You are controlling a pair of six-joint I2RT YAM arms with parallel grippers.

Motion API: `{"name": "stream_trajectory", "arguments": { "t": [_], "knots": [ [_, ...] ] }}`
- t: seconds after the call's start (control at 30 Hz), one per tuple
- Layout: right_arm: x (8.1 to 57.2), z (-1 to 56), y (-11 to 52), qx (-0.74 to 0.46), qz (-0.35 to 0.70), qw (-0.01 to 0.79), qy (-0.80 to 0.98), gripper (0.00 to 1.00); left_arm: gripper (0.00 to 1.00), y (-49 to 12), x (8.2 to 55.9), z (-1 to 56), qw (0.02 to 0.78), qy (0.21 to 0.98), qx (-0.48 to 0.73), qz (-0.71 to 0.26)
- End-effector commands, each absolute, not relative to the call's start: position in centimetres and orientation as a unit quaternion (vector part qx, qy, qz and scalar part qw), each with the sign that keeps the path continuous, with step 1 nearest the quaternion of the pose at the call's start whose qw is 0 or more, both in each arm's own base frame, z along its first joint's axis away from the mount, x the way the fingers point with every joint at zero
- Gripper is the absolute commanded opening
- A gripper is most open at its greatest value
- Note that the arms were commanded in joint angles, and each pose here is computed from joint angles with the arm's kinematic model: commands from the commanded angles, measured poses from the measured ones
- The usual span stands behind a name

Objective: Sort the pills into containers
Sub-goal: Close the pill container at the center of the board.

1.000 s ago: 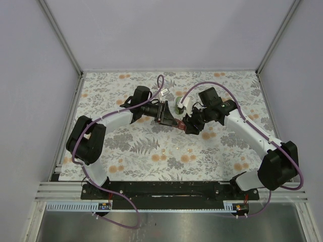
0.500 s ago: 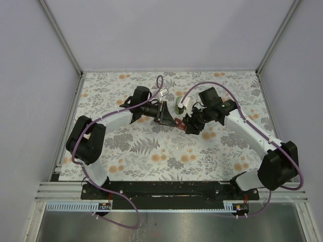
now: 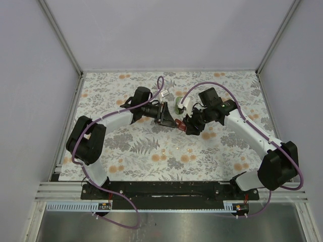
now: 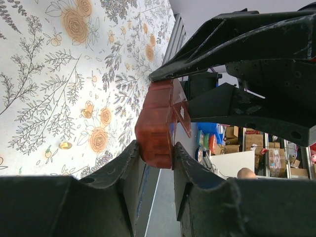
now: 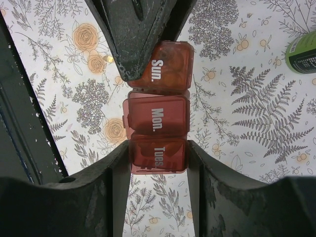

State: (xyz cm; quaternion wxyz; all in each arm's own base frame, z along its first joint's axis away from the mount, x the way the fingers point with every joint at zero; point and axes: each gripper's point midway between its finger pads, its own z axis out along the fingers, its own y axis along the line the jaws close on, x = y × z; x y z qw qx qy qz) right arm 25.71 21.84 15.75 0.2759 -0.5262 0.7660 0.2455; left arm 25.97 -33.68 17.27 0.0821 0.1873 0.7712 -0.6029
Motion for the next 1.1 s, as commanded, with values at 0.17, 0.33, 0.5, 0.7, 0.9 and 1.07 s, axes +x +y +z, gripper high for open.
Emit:
{"name": "stream_trajectory", "arguments": {
  "t": [0.17, 0.33, 0.5, 0.7, 0.9, 1.07],
  "knots": [
    [26.8, 18.5, 22.3, -0.524, 0.247, 0.315, 0.752, 0.00, 0.29, -34.4, 26.2, 18.3, 0.105, 0.754, 0.223, -0.609],
    [26.8, 18.4, 22.3, -0.523, 0.246, 0.314, 0.753, 0.00, 0.44, -34.5, 26.3, 18.3, 0.105, 0.756, 0.220, -0.608],
    [26.7, 18.3, 22.2, -0.524, 0.245, 0.314, 0.753, 0.00, 0.57, -34.4, 26.3, 18.1, 0.100, 0.757, 0.215, -0.608],
    [26.6, 18.0, 22.0, -0.524, 0.241, 0.312, 0.755, 0.00, 0.68, -34.4, 26.3, 18.2, 0.101, 0.755, 0.215, -0.611],
    [26.6, 18.0, 22.0, -0.523, 0.241, 0.311, 0.756, 0.00, 0.68, -34.5, 26.4, 18.5, 0.102, 0.748, 0.213, -0.619],
    [26.7, 17.7, 21.9, -0.523, 0.239, 0.310, 0.757, 0.00, 0.71, -34.6, 26.2, 19.4, 0.098, 0.741, 0.209, -0.631]
  ]
}}
